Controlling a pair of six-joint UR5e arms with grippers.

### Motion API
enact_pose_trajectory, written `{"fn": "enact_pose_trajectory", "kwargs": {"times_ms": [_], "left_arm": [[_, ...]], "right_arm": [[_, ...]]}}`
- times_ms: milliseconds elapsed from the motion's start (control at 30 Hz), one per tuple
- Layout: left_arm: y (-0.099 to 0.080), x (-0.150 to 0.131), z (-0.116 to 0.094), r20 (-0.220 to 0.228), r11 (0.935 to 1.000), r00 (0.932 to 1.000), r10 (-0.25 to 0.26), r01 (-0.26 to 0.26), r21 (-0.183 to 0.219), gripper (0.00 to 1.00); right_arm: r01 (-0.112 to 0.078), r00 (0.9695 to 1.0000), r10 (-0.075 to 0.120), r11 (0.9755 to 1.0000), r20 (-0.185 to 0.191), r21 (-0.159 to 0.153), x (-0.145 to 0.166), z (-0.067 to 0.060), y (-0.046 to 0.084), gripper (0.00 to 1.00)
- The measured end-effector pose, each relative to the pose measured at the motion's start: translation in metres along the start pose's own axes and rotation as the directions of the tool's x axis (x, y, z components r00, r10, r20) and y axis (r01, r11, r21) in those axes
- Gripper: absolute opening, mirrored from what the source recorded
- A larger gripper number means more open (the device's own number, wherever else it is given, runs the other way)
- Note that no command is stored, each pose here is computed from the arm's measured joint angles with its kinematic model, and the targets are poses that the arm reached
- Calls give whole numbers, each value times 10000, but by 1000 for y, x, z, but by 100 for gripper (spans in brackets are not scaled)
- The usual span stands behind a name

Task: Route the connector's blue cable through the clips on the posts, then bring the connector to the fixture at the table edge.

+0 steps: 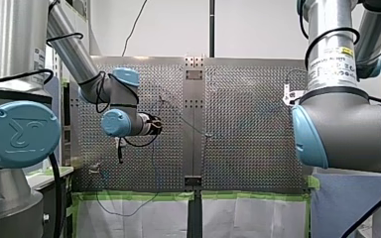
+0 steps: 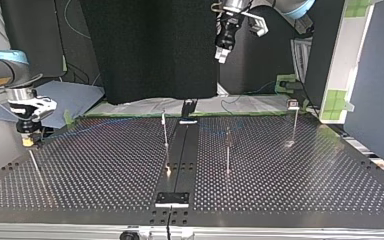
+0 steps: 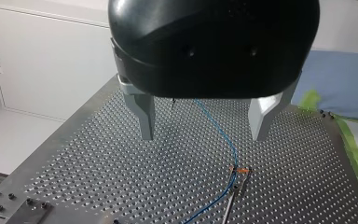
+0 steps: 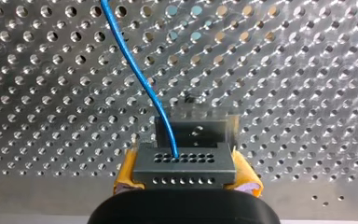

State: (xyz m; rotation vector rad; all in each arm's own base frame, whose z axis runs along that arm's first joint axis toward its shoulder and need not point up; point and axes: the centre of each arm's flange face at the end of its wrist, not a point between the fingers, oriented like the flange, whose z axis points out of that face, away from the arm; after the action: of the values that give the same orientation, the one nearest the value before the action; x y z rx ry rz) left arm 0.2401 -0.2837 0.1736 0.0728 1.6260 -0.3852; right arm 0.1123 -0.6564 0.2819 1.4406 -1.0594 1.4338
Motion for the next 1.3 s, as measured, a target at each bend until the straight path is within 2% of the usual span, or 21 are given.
{"fn": "enact_pose_trajectory", "kwargs": {"times_ms": [467,1300], "left_arm": [[0,0,0,4,10000,10000,-1,1,-4,99],[0,-1,1,28,10000,10000,23,-23,-12,99]], "right_arm": [[86,9998,-79,9989,-157,468,0,3,-3,0],[49,9997,-36,9985,-236,550,5,6,-4,0]]}}
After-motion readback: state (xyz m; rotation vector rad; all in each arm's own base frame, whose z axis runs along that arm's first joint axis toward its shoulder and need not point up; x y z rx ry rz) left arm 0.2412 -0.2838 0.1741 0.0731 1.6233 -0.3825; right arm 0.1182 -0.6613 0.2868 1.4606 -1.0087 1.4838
